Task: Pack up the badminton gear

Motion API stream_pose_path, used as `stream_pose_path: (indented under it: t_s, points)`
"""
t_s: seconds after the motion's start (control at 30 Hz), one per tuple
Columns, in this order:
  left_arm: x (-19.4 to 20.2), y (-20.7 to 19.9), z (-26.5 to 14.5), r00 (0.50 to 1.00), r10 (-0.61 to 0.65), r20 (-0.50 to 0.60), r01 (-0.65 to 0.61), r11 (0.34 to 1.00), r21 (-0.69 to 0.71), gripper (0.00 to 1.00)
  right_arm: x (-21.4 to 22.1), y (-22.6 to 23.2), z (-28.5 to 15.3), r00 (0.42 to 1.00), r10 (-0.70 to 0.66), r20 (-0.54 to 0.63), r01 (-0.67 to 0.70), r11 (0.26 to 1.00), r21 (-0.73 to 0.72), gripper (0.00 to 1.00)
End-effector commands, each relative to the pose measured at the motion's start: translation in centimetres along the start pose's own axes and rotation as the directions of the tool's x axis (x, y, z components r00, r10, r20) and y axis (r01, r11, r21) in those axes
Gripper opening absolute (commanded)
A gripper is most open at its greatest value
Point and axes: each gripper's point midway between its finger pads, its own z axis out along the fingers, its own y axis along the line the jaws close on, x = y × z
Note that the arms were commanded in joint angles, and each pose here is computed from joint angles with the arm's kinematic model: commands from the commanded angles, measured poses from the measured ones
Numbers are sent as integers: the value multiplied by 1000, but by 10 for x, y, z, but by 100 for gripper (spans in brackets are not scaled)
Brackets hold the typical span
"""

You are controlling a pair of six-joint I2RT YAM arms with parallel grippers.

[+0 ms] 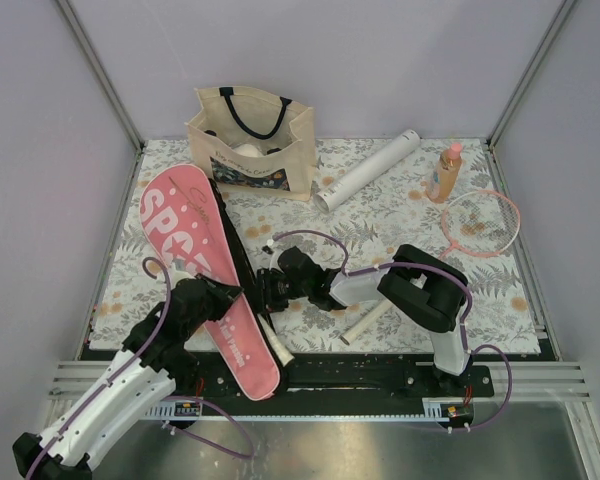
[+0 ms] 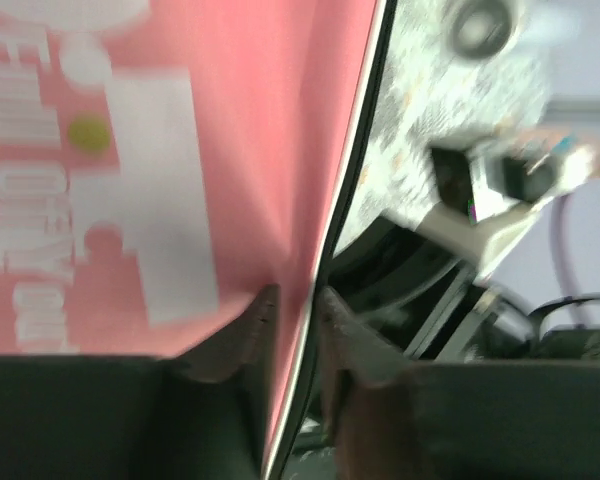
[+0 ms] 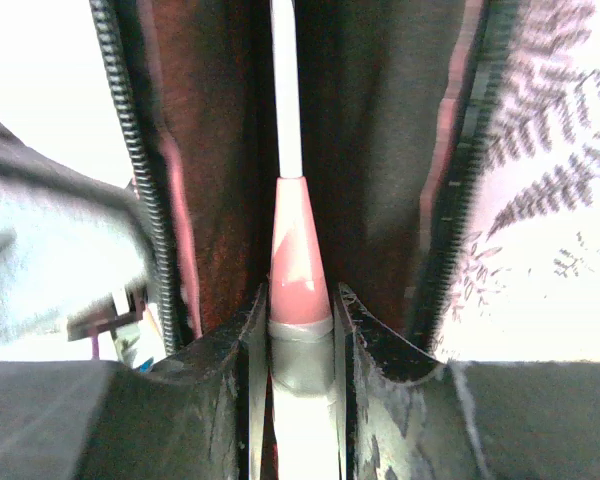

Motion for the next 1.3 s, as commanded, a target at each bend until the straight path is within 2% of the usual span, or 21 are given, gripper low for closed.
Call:
stream_pose_path:
  t_s: [0.0, 0.07, 0.17, 0.43, 0.53, 0.6, 0.7, 1.0, 1.17, 1.27]
  points:
    - [12, -3, -13, 993, 56, -101, -63, 996, -67, 38, -51, 7, 0, 981, -5, 195, 1, 1000, 22, 0]
    - [9, 1, -15, 989, 101, -105, -114, 986, -119, 48, -47, 7, 1, 983, -3, 181, 1, 1000, 13, 0]
    - [7, 4, -13, 983, 141, -113, -159, 974, -161, 57, -43, 8, 0, 985, -13, 172, 12, 1000, 7, 0]
    - [7, 7, -1, 969, 201, -146, -231, 943, -239, 57, -41, 12, 0, 984, -13, 178, 15, 1000, -9, 0]
    - [8, 3, -1, 971, 189, -145, -219, 948, -231, 46, -39, 16, 4, 984, -20, 178, 23, 1000, -11, 0]
    - [8, -2, -3, 975, 173, -140, -200, 957, -210, 31, -36, 17, 6, 984, -13, 177, 16, 1000, -16, 0]
    - [10, -3, -6, 981, 137, -139, -163, 966, -199, 1, -35, 19, 8, 984, 7, 179, -2, 1000, -27, 0]
    - [17, -11, -19, 985, -115, -125, 105, 991, -89, 0, -47, 20, 17, 953, 88, 288, -80, 996, -38, 0]
    - [16, -10, -18, 985, -127, -114, 117, 989, -91, 0, -46, 25, 26, 941, 83, 328, -82, 996, -19, 0]
    - [16, -8, -14, 985, -132, -108, 122, 988, -94, 0, -39, 26, 27, 937, 76, 341, -83, 996, 8, 9]
